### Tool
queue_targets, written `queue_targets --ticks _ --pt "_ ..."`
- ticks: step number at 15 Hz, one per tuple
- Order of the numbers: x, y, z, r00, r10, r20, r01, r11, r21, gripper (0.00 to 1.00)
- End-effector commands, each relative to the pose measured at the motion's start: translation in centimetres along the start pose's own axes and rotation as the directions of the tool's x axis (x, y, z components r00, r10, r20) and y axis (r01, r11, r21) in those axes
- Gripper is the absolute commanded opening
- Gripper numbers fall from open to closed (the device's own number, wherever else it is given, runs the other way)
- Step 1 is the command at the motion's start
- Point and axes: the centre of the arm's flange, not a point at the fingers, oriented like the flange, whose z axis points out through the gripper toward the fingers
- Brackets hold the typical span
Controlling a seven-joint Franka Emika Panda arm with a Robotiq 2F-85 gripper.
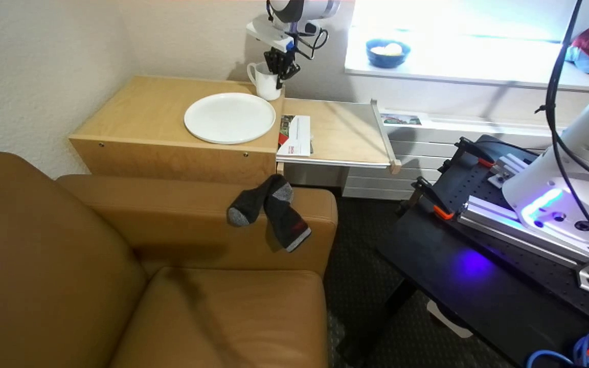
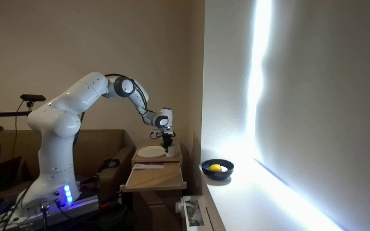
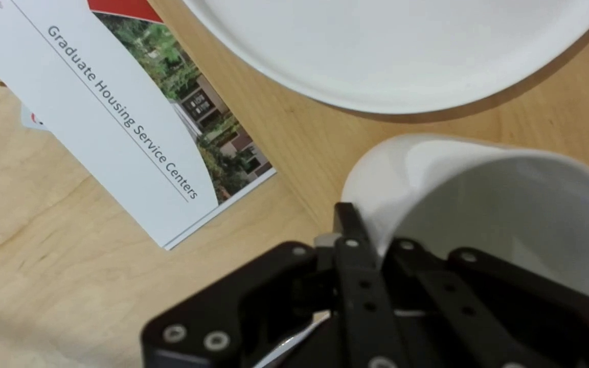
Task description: Place the white mug on the windowsill
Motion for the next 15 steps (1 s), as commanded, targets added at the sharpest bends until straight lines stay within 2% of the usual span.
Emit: queue_targets --ticks 1,4,6,8,10,15 --pt "1.0 -0.6 -2.0 0.999 0.009 -0.039 -0.009 1.000 -0.015 0.01" --pt "2.7 0.5 -6.5 0.998 0.034 -0.046 -0.033 0.999 0.008 0.01" --pt "4.0 2.4 -10.5 0.999 0.039 -0.006 -0.039 0.999 0.014 0.01" --pt "4.8 4.6 -13.1 0.998 0.024 0.055 -0.023 0.999 -0.021 0.01" --pt "5.5 7.4 -15.3 0.994 0.027 0.109 -0.017 0.996 -0.093 0.01" --pt "10.0 16.1 -19.0 0.973 0.209 0.099 -0.182 0.956 -0.232 0.01"
